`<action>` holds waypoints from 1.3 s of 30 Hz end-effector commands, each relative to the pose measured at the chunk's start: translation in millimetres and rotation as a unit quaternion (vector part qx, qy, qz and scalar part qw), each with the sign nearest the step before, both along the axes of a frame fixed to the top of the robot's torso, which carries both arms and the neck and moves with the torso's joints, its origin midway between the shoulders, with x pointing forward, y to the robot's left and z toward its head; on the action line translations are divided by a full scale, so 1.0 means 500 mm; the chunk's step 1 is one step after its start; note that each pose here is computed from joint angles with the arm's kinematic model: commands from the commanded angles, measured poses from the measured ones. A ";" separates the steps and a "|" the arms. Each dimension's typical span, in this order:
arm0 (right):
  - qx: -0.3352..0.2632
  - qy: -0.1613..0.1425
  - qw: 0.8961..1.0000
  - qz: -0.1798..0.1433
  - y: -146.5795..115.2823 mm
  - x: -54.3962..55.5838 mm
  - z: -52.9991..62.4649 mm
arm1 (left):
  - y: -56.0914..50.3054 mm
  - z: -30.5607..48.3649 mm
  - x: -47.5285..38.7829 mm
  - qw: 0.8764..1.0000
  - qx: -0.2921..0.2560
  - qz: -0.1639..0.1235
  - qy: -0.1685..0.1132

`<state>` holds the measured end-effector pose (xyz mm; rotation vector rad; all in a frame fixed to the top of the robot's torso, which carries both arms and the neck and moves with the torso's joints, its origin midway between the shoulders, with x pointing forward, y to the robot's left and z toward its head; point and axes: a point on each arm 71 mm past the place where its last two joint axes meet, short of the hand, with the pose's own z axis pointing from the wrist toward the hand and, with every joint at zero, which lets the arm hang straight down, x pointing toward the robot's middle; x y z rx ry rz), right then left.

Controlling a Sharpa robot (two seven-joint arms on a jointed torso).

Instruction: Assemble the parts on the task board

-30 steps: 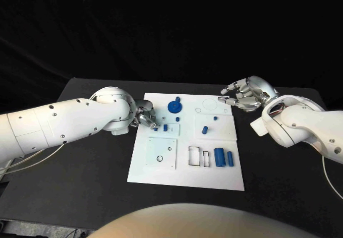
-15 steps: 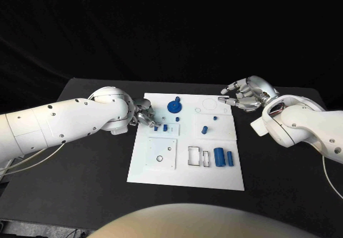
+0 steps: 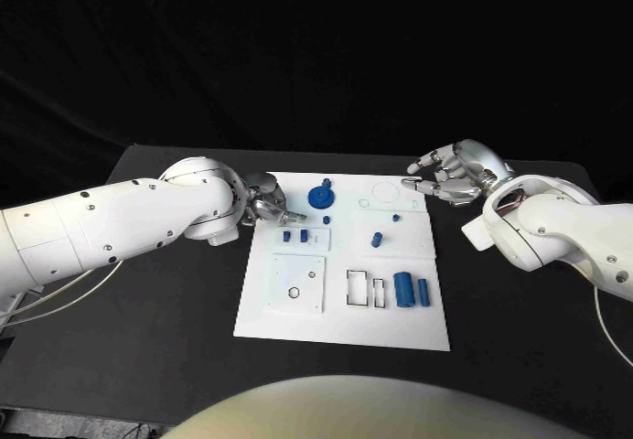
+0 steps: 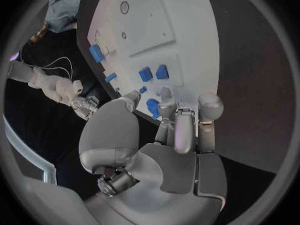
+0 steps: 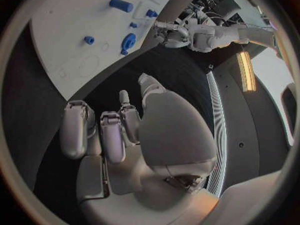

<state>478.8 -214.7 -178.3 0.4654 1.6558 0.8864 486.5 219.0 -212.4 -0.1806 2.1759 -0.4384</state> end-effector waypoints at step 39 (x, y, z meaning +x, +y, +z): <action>-0.002 -0.005 1.000 0.009 0.006 0.000 0.000 | -0.138 0.008 0.022 0.940 0.034 -0.272 -0.201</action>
